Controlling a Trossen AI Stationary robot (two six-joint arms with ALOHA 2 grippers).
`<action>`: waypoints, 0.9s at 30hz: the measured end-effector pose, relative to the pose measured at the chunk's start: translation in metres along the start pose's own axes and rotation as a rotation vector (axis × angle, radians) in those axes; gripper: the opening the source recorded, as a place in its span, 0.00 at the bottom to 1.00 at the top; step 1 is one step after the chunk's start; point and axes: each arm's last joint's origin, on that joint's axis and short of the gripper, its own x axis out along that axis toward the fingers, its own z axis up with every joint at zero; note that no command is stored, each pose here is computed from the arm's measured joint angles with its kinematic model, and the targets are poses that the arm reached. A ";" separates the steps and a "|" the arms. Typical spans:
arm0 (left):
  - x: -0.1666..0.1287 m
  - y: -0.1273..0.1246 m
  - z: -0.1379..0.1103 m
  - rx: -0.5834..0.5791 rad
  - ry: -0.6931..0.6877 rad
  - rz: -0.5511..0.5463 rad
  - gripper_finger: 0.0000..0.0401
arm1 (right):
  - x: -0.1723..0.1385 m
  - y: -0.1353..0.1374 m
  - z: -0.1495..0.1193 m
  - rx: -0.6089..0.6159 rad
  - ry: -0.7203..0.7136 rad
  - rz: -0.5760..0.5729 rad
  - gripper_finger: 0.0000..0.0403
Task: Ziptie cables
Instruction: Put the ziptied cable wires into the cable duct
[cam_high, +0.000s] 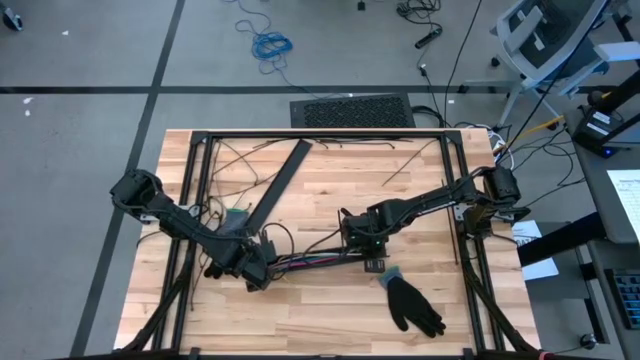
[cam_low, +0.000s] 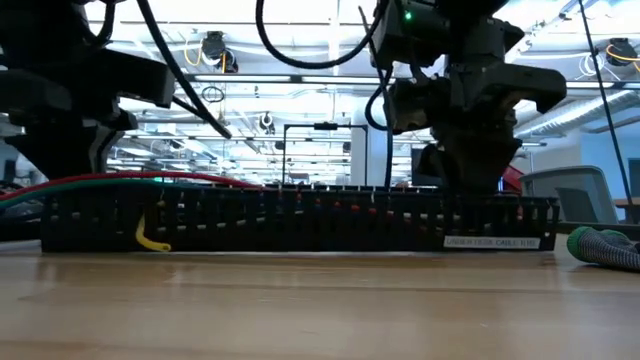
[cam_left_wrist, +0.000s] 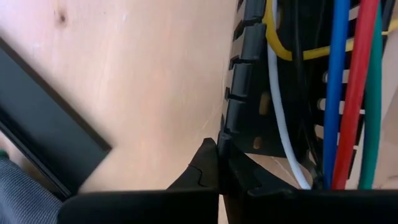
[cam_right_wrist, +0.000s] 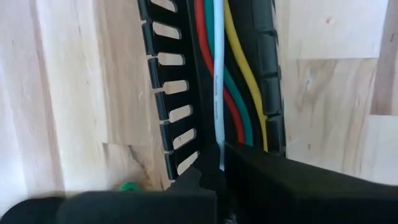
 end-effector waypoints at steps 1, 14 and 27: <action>0.000 0.000 0.000 0.000 0.001 0.002 0.00 | -0.001 0.000 0.001 0.001 -0.001 0.000 0.00; 0.000 0.002 -0.002 0.013 0.006 0.026 0.00 | -0.005 -0.006 0.002 0.043 0.014 -0.027 0.00; 0.002 0.004 -0.012 0.044 0.081 0.054 0.00 | -0.004 -0.016 -0.013 0.076 0.142 -0.035 0.00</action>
